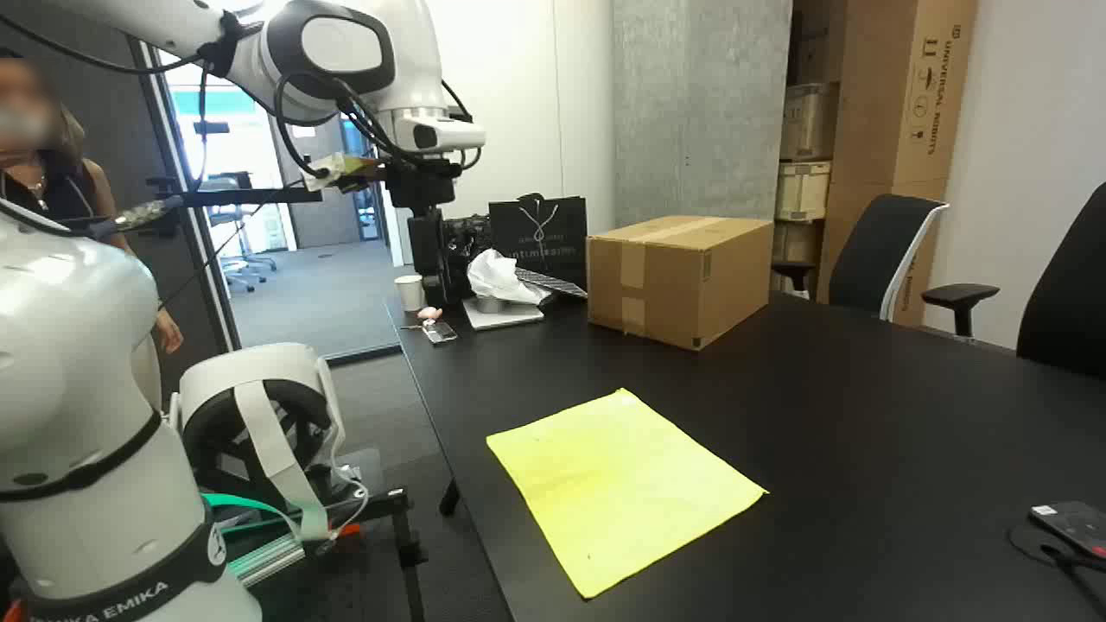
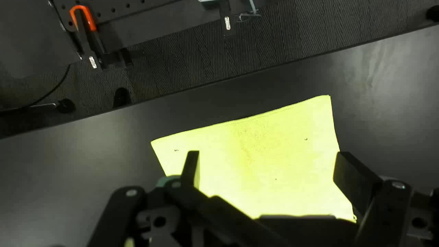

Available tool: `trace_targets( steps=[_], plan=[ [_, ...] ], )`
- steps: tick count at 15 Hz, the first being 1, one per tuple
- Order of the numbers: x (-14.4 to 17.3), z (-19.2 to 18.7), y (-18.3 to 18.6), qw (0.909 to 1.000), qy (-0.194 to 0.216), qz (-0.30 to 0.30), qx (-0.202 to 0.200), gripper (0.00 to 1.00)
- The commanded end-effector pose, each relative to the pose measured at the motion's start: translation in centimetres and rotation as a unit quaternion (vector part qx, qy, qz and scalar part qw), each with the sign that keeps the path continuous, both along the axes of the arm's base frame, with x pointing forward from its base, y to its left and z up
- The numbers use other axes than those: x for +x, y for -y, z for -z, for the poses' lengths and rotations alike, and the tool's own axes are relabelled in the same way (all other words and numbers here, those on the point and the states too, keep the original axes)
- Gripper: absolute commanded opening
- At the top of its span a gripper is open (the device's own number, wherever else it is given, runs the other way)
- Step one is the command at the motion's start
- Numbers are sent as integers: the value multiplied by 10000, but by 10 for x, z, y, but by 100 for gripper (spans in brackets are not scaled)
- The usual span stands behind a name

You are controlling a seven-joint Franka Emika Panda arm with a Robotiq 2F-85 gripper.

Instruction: Fold the towel in half

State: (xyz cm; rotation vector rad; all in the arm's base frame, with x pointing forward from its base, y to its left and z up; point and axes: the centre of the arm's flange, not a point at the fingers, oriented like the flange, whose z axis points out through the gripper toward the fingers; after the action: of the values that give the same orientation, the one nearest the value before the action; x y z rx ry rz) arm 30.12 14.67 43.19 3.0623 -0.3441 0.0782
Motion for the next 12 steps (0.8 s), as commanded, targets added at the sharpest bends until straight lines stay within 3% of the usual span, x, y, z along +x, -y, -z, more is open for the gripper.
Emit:
trace_targets(
  steps=[1,7,12],
  plan=[
    [1,-2,-1,10000,23,-5,8,100],
    [9,-3,1,10000,96,-1,-16,100],
    [47,32,26,9994,320,120,-15,100]
  ],
)
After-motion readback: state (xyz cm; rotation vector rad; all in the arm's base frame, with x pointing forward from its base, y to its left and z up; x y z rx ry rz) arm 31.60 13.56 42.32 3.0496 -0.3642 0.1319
